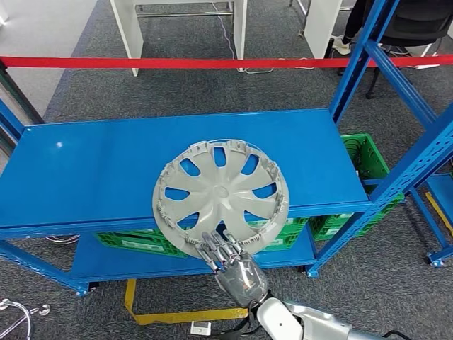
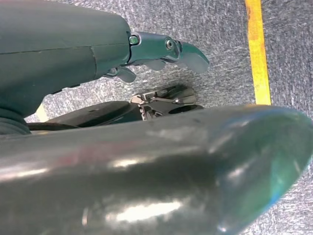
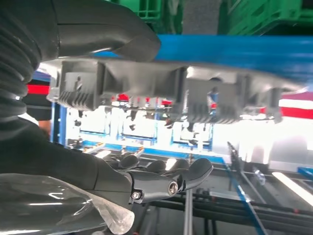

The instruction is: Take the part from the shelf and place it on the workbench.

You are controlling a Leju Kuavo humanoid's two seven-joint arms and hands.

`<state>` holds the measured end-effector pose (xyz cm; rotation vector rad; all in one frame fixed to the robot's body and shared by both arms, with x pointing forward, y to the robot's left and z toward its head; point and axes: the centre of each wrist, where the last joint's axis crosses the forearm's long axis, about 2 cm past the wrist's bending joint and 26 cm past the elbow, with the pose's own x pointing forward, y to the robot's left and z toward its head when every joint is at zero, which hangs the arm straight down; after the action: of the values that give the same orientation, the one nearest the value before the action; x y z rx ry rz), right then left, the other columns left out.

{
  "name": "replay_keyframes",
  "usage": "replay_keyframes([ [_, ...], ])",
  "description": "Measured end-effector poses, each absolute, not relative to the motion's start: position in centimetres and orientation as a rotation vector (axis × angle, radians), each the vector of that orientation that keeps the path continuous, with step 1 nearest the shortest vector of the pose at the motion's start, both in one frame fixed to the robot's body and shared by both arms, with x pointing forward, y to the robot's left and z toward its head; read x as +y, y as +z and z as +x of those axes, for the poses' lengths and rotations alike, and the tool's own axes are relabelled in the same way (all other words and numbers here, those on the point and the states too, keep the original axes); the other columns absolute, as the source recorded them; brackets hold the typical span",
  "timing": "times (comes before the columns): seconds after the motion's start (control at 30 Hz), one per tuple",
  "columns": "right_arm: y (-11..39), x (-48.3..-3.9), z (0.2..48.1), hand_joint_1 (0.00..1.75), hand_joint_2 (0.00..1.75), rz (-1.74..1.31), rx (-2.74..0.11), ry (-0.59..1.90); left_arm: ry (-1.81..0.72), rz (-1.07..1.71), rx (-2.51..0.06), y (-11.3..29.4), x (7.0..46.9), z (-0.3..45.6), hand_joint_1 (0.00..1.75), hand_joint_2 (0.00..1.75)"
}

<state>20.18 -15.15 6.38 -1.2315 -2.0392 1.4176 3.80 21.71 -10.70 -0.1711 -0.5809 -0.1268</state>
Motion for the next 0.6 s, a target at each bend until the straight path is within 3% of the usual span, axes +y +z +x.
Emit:
replay_keyframes([
  [0.6,5.2,-14.6,20.3,0.0,1.75,-1.232,-1.995,1.466,-0.147,-0.174,-0.584,-10.7,21.7,4.1,0.0,0.0],
])
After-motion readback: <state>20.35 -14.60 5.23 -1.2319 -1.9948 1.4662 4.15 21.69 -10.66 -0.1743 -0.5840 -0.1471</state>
